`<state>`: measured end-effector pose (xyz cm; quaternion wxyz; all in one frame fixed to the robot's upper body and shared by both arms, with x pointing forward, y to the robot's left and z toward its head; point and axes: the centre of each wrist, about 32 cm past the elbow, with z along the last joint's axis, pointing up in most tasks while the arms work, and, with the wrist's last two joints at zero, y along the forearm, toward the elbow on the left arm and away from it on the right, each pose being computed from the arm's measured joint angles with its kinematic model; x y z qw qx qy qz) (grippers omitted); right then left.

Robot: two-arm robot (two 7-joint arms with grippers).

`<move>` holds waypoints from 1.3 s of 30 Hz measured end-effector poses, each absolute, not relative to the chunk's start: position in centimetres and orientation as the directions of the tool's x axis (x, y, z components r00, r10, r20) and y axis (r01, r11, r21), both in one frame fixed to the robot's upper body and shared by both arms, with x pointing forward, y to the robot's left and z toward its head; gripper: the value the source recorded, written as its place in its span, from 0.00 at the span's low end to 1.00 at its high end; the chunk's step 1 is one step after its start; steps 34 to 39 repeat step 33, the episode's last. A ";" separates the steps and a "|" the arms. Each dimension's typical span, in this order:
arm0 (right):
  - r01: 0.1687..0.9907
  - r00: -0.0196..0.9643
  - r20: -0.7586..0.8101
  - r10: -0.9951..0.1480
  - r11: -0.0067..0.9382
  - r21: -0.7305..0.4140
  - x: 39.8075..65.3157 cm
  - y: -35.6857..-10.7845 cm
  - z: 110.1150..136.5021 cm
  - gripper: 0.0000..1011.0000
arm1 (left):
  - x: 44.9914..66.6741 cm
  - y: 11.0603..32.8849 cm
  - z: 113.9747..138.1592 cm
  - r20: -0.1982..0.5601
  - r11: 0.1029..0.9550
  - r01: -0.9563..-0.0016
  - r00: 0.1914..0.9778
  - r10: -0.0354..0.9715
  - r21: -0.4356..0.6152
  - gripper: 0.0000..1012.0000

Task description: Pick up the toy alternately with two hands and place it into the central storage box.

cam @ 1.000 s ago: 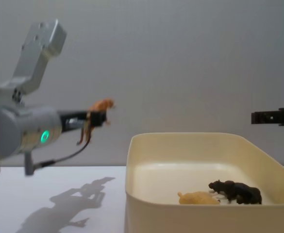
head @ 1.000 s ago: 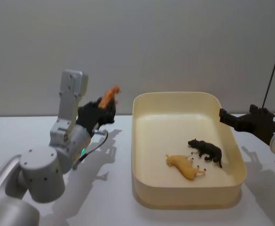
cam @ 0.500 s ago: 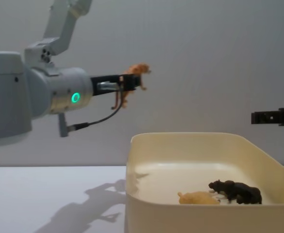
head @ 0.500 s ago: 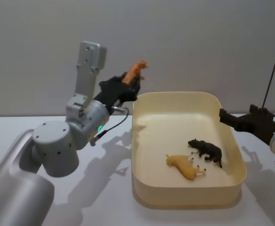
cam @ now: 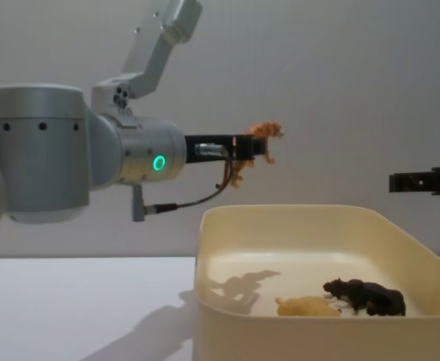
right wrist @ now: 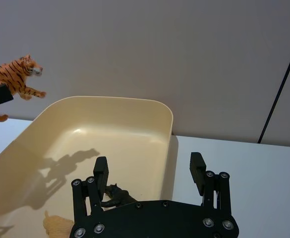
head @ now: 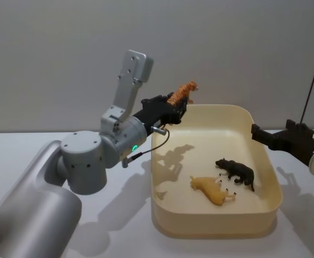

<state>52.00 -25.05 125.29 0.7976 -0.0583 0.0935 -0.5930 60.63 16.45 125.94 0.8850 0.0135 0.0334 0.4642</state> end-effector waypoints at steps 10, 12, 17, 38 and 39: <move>0.935 0.279 -0.080 -0.957 0.290 -0.204 52.0 -25.0 125.3 0.99 | 61.1 15.6 125.5 -0.053 0.582 -0.809 0.580 0.813 0.076 0.54; 0.935 0.279 -0.080 -0.957 0.290 -0.204 52.0 -25.1 125.3 0.99 | 61.1 15.5 125.4 -0.054 0.584 -0.808 0.581 0.812 0.079 0.60; 0.935 0.279 -0.080 -0.957 0.290 -0.204 52.0 -25.1 125.3 0.99 | 61.2 15.4 125.3 -0.056 0.586 -0.806 0.584 0.810 0.084 0.74; 0.935 0.279 -0.080 -0.957 0.290 -0.204 52.0 -25.0 125.3 0.99 | 61.4 15.1 125.2 -0.058 0.590 -0.802 0.588 0.807 0.091 0.99; 0.935 0.279 -0.080 -0.957 0.290 -0.204 52.0 -25.0 125.3 0.99 | 61.4 15.1 125.2 -0.058 0.590 -0.802 0.588 0.807 0.091 0.99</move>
